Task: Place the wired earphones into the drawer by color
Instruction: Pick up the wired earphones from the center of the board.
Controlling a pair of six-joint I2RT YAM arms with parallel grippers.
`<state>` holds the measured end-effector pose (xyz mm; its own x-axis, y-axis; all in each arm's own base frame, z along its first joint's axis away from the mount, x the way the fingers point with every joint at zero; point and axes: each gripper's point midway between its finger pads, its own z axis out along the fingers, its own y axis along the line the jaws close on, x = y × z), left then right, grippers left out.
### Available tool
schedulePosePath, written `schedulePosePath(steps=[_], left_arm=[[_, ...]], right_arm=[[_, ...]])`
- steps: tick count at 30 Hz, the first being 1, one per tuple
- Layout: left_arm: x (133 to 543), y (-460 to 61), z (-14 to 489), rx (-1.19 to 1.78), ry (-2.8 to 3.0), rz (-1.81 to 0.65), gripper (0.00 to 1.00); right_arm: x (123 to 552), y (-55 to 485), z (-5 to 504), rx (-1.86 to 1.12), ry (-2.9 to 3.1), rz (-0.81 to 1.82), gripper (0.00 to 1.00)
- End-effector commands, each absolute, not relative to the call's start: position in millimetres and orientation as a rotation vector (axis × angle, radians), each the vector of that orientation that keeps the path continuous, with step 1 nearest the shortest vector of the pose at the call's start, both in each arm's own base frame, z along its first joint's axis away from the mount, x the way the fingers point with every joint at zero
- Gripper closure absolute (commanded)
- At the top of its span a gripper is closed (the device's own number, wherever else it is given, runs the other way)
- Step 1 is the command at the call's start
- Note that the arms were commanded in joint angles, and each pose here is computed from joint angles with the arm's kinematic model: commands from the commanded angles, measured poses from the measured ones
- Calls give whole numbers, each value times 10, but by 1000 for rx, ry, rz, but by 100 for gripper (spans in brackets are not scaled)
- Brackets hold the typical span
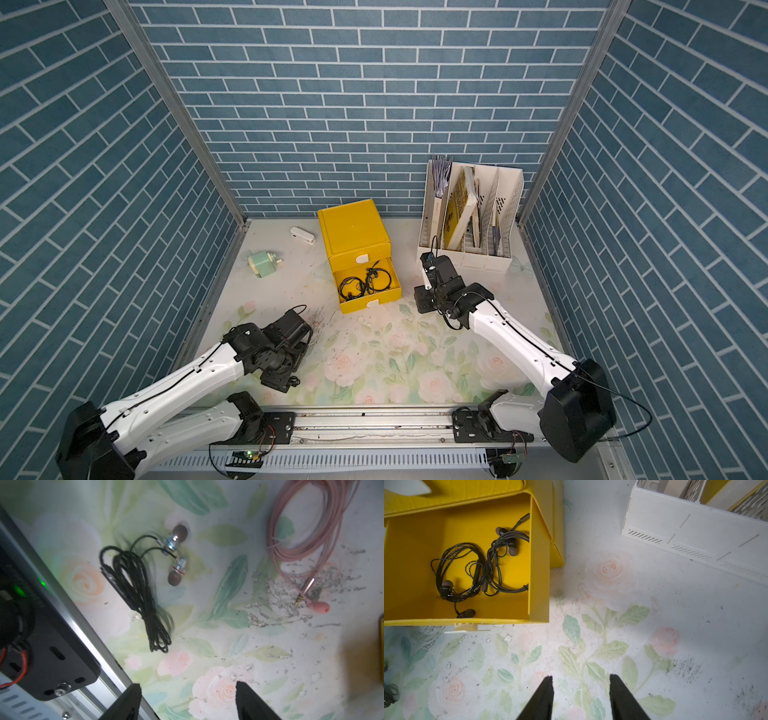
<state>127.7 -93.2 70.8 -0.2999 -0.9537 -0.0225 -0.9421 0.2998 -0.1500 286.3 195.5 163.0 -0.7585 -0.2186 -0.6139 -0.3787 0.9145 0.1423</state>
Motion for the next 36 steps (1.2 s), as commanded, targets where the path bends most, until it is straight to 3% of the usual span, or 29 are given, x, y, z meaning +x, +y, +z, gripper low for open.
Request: schedulePosePath(steps=[1, 5, 19, 33, 36], left_arm=[[1143, -696, 631, -1832, 2390, 12, 24], [1010, -586, 535, -1832, 2408, 118, 24], [1104, -645, 236, -1814, 2386, -33, 37], [1130, -597, 210, -1770, 2375, -53, 87], [1172, -635, 236, -1748, 2385, -78, 90]], right_arm=[[2872, 1972, 1542, -407, 2477, 359, 53], [2876, 1981, 1531, -407, 2480, 361, 53], [2873, 1988, 1518, -403, 2485, 366, 53], [2867, 1975, 1467, -403, 2496, 356, 54], [2867, 1993, 1470, -409, 2496, 366, 54]])
